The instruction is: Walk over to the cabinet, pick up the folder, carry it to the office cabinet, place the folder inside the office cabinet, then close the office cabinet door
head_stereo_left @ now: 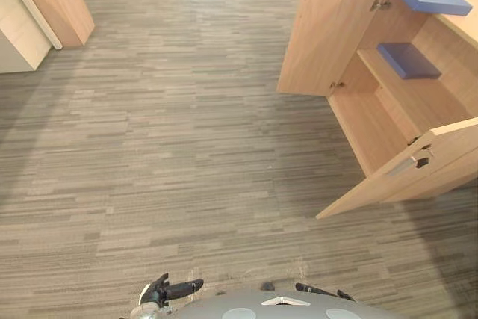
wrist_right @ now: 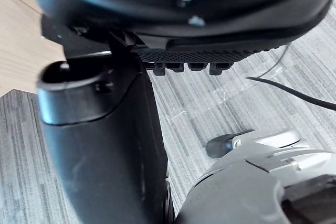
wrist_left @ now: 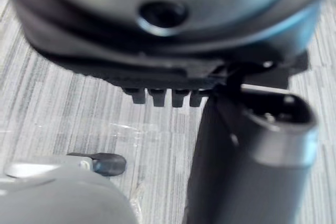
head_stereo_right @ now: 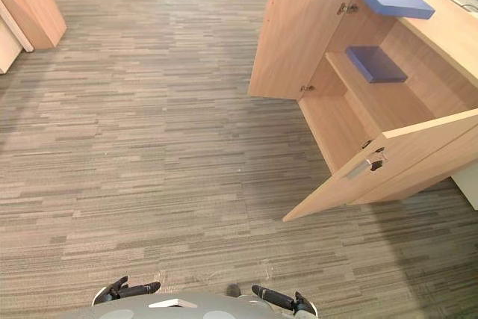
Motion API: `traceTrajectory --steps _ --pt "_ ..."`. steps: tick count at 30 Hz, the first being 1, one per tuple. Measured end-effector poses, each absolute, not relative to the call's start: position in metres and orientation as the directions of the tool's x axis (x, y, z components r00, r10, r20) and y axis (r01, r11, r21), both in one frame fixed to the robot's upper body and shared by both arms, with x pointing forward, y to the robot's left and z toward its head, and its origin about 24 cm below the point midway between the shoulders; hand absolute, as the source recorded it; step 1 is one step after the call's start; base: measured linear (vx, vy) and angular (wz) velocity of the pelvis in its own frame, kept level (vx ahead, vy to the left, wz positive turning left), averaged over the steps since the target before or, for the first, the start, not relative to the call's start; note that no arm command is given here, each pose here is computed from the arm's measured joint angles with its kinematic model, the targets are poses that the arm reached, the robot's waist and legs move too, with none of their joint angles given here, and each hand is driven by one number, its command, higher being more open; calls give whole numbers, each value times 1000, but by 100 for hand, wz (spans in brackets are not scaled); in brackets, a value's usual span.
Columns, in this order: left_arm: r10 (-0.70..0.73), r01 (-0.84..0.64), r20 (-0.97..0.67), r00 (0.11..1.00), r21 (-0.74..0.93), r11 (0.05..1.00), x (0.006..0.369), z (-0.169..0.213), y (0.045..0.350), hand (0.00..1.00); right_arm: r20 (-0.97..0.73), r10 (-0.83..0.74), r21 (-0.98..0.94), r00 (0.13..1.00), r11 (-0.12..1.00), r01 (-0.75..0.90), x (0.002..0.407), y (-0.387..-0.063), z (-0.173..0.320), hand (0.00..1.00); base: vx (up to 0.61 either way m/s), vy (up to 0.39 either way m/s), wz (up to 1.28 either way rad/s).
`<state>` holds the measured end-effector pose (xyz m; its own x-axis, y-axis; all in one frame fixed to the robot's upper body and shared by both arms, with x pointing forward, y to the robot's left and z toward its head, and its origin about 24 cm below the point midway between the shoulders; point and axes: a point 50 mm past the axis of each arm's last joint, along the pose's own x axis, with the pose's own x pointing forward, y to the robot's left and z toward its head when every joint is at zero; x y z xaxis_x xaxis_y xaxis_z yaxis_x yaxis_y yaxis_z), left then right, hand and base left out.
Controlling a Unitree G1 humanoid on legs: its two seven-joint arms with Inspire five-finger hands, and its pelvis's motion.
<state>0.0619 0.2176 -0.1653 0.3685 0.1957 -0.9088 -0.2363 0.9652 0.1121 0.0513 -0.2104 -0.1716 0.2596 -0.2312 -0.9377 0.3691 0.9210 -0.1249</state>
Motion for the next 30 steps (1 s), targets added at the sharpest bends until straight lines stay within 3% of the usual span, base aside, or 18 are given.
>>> traceTrajectory --steps 6,14,19,24,30 --pt "259 -421 -854 452 52 906 90 -155 228 100 -925 -232 -111 301 922 371 67 -210 -169 100 35 -50 6" --pt "275 -636 -875 397 -47 770 77 -161 214 100 -923 -276 -144 268 893 425 61 -224 -168 100 300 196 -37" --pt "316 -657 -880 354 6 754 58 -161 229 100 -940 -227 -95 255 891 443 57 -211 -172 100 560 302 -52" --pt "283 -566 -897 338 46 823 49 -164 225 100 -908 -238 -77 346 905 419 75 -219 -166 100 517 256 -1" --pt "254 -559 -898 359 11 829 58 -165 218 100 -866 -253 -84 430 924 374 104 -225 -156 100 493 70 -16"
